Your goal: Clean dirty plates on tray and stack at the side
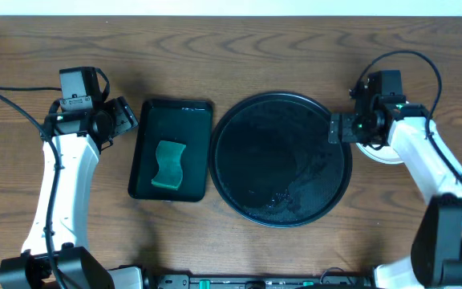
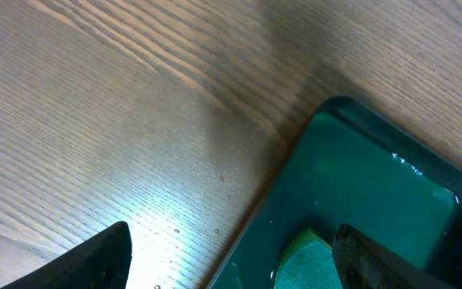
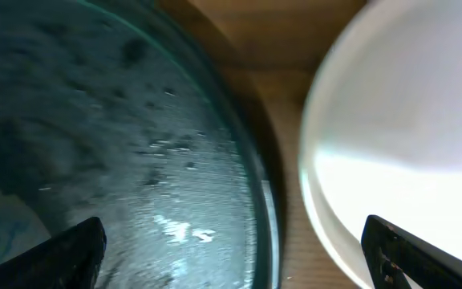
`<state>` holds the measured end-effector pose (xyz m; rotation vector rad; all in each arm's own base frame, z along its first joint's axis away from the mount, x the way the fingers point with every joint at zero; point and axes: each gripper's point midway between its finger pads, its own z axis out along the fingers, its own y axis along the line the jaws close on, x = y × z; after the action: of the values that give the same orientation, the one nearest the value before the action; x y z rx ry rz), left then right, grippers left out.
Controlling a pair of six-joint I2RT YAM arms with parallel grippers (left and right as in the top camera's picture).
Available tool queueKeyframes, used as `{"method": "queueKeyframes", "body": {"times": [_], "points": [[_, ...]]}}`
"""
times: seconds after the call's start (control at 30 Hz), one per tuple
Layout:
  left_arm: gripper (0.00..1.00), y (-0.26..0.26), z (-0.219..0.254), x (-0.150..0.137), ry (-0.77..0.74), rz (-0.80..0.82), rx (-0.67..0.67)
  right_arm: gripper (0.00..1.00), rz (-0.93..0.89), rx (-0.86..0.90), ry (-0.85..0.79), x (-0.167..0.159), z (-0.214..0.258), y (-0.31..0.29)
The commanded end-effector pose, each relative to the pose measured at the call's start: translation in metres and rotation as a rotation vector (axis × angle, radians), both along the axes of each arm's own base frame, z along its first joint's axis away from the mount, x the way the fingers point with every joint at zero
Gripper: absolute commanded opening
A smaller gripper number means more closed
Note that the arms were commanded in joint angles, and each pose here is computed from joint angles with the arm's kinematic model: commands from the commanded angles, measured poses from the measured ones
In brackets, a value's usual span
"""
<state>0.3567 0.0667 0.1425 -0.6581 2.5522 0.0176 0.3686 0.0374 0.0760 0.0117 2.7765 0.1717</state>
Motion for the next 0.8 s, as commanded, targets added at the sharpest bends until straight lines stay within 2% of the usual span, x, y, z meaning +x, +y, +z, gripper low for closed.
{"method": "queueKeyframes", "body": {"times": [0.0,0.43,0.77], "points": [[0.80,0.004,0.007,0.002,-0.019,0.017,0.006,0.99,0.063,0.007,-0.136,0.005,0.048,0.018],[0.80,0.004,0.007,0.002,-0.019,0.017,0.006,0.99,0.102,0.042,-0.485,-0.023,0.169,0.030],[0.80,0.004,0.007,0.002,-0.019,0.017,0.006,0.99,0.035,-0.016,-0.686,-0.058,0.233,0.008]]}}
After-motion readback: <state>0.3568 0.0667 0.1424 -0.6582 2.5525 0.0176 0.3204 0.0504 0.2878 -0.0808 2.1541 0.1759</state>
